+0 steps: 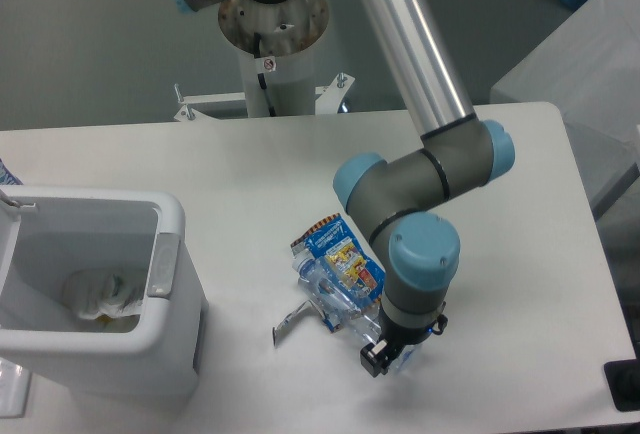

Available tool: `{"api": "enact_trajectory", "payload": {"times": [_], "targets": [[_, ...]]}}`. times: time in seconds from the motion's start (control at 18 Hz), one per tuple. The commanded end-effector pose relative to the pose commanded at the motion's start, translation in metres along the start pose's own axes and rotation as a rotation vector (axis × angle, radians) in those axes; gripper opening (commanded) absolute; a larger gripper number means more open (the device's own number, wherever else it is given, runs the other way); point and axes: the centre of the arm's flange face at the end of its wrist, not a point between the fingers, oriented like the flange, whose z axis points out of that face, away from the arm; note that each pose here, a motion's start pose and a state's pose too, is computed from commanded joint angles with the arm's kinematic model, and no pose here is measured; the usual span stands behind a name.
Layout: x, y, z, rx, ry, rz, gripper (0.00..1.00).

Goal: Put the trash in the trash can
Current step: 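Grasp the clear plastic bottle and lift it off the table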

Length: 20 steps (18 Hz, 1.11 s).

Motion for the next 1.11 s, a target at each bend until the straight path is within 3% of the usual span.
{"api": "enact_trajectory", "payload": {"times": [0.33, 0.61, 0.83, 1.11], "targets": [[0.012, -0.021, -0.142, 0.364, 0.078, 0.068, 0.71], [0.044, -0.022, -0.247, 0.563, 0.149, 0.126, 0.71], [0.07, 0.001, -0.297, 0.63, 0.19, 0.169, 0.71], [0.104, 0.032, -0.332, 0.692, 0.237, 0.24, 0.71]]}}
